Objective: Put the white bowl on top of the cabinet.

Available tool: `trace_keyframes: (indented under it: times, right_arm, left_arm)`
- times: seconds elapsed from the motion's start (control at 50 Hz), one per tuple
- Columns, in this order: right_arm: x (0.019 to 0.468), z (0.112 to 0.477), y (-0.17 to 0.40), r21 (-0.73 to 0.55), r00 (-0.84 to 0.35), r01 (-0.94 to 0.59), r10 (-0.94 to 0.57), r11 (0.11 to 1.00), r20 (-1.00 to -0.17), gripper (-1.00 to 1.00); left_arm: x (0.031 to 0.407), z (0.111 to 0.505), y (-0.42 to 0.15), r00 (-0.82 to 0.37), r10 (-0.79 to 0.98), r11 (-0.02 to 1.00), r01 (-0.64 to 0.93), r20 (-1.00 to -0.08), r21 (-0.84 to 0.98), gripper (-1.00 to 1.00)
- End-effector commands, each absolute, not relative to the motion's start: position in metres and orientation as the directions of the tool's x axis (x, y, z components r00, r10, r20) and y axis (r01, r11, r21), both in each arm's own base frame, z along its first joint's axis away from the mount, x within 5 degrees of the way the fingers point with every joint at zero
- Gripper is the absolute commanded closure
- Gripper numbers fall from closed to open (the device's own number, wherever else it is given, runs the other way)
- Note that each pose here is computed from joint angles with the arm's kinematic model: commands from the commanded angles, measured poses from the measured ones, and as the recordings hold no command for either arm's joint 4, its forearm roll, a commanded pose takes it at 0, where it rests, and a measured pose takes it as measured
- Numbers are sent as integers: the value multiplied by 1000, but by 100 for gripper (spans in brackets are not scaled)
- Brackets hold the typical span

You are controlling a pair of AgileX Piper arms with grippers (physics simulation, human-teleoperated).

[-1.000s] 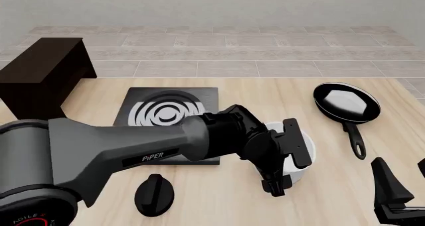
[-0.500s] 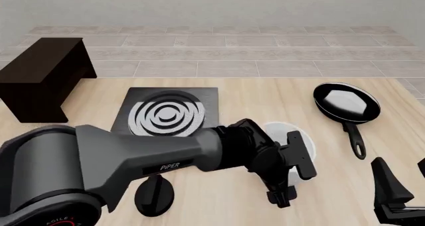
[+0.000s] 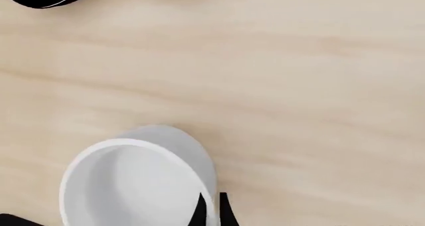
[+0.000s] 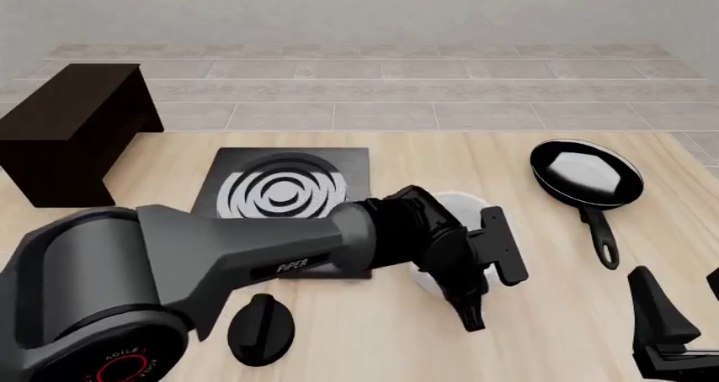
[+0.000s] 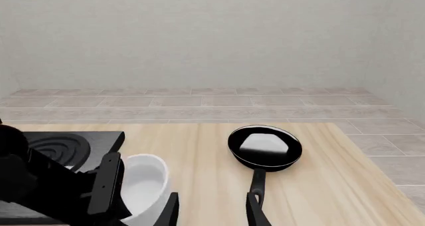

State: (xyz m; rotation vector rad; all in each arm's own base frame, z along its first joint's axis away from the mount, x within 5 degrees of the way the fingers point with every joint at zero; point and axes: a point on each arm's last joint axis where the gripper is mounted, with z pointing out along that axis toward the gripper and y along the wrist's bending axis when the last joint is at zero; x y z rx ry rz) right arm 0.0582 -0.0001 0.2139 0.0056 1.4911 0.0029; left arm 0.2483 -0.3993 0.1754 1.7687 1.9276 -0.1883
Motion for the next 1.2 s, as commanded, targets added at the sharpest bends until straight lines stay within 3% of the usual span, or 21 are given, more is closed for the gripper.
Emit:
trace_keyframes:
  times: [0.02,0.08,0.14,0.26,0.5,0.66,1.2]
  right_arm:
    - [58,214,0,6,79,2,6,1000,-997,-100]
    - [58,214,0,5,79,2,5,1000,-997,-100]
    - [58,214,0,5,80,1,5,1000,-997,-100]
    - [58,214,0,5,80,1,5,1000,-997,-100]
    - [58,214,0,6,79,1,5,1000,-997,-100]
    - [58,214,0,6,79,1,6,1000,-997,-100]
    - [58,214,0,6,80,2,5,1000,-997,-100]
  left_arm:
    - [267,188,-393,0,889,136,955,-458,264,100]
    - [265,196,-394,25,886,119,953,-463,278,100]
    - [277,216,-395,10,860,164,941,-509,296,100]
    - [280,234,-388,80,853,127,927,-516,352,100]
    - [284,262,-376,96,846,132,916,-524,380,100]
    - [315,288,-342,30,812,259,877,-583,406,100]
    - [344,340,-258,-59,768,435,779,-637,452,100]
